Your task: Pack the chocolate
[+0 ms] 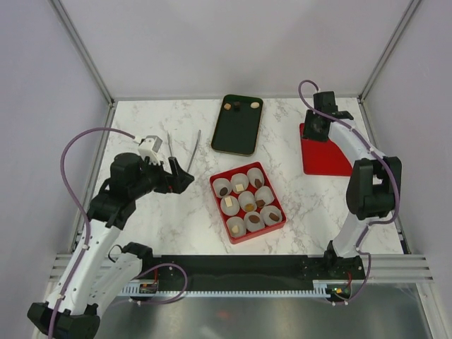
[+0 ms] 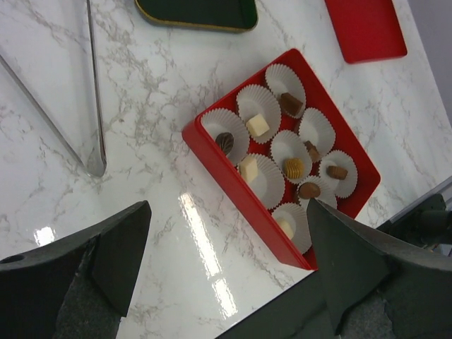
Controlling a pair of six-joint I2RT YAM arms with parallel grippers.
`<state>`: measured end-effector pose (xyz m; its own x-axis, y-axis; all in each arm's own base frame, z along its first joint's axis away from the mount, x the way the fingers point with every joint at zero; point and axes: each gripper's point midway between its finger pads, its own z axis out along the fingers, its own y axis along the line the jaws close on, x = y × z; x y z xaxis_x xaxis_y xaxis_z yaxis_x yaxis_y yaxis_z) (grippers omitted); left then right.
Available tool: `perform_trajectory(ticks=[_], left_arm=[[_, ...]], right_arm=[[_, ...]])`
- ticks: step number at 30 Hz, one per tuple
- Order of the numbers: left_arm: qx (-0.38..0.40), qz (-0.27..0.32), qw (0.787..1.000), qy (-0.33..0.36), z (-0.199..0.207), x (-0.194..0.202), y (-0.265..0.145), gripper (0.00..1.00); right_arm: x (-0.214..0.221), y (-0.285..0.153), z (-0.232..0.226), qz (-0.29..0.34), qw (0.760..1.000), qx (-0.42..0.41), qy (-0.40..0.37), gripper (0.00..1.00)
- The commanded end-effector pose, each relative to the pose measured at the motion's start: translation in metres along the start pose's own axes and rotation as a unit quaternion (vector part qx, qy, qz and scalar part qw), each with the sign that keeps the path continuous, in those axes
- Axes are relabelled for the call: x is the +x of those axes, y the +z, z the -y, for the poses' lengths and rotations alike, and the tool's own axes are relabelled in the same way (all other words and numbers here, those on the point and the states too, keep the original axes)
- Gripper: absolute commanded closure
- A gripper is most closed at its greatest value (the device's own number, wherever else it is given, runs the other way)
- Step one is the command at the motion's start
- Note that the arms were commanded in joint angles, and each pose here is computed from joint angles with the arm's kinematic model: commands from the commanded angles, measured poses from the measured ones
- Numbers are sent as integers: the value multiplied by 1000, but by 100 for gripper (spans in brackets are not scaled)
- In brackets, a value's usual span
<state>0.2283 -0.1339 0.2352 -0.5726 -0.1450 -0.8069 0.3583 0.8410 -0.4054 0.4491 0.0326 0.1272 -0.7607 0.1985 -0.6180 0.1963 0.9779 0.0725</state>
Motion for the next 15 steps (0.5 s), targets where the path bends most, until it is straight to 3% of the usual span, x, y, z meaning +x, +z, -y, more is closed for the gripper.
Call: perform_trajectory(ticks=[1,15], left_arm=[[31,-31,999,3,6,17,5,0],[57,8,998,24,13,21,-7,0]], right_arm=[[-9,17,16,3,999,31,-16,51],[48,92,9,-78,997,10,-24,58]])
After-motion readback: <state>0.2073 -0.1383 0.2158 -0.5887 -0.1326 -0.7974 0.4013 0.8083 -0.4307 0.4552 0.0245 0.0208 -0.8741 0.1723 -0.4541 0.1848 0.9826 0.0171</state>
